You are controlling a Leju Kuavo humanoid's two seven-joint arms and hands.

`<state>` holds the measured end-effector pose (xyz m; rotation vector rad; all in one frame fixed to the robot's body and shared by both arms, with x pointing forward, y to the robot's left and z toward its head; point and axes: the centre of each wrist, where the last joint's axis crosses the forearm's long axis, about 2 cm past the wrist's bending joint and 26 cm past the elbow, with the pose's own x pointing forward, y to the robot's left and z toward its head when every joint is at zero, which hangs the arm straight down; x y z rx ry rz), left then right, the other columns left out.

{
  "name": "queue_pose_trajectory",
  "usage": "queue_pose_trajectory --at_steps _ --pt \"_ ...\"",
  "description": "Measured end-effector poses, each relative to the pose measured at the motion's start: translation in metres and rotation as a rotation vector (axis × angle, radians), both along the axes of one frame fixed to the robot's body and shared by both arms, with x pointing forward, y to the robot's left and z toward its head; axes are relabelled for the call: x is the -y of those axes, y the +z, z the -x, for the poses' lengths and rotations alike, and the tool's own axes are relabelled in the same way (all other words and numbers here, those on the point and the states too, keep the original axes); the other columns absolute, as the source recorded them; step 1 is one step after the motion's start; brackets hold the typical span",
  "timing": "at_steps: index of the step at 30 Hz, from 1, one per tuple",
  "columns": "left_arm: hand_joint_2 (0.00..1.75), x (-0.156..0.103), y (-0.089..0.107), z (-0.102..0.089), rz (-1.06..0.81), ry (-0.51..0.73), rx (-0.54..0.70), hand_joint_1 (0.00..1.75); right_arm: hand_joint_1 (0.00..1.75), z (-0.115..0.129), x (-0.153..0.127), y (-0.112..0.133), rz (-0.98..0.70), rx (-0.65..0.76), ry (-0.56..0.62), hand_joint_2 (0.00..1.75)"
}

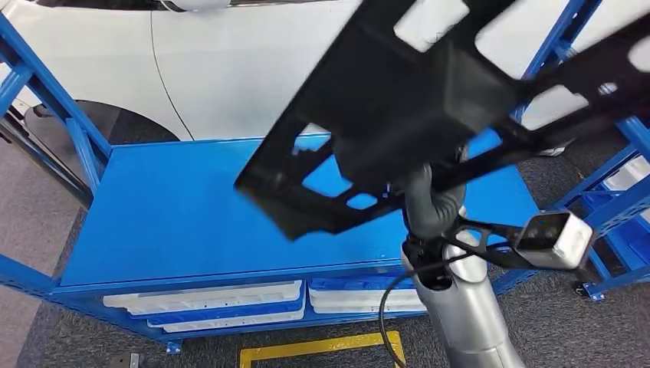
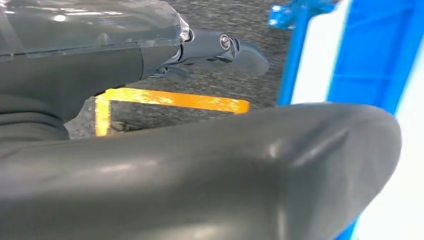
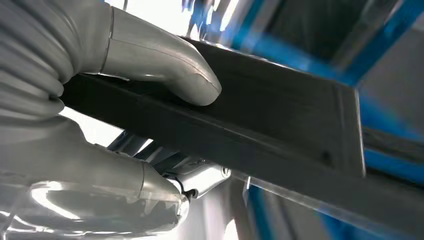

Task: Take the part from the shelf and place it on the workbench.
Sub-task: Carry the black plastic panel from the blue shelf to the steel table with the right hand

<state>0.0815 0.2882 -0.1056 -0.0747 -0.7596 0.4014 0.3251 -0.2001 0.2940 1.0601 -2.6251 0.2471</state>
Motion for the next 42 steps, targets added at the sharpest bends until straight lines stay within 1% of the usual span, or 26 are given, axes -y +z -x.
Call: queue_pose_trajectory --at_steps 2,5,9,12,22,28,34,42 --pt "0.0 -0.001 -0.001 0.006 -0.003 -0.002 -0.037 0.0 1.75 0.011 -0.003 -0.009 0.029 0.019 0.074 1.75" --pt "0.0 -0.003 -0.003 0.015 -0.02 -0.002 -0.101 0.0 1.75 0.023 -0.005 -0.02 0.084 0.037 0.135 1.75" --pt "0.0 -0.007 -0.004 0.026 -0.046 0.007 -0.171 0.0 1.75 0.033 -0.003 -0.033 0.137 0.023 0.149 1.75" --pt "0.0 -0.009 -0.005 0.029 -0.054 0.005 -0.204 0.0 1.75 0.034 0.0 -0.038 0.146 0.016 0.145 1.75" --pt "0.0 -0.018 -0.005 0.031 -0.072 -0.009 -0.226 0.0 1.75 0.04 0.006 -0.038 0.093 0.027 0.087 1.75" --pt "0.0 -0.026 -0.005 0.031 -0.088 -0.019 -0.228 0.0 1.75 0.052 0.012 -0.052 0.099 0.003 0.111 1.75" --pt "0.0 -0.035 -0.004 0.031 -0.103 -0.043 -0.251 0.0 1.75 0.06 0.012 -0.051 0.108 0.025 0.125 1.75" --pt "0.0 -0.044 -0.003 0.029 -0.126 -0.049 -0.232 0.0 1.75 0.063 0.01 -0.047 0.104 0.049 0.123 1.75"
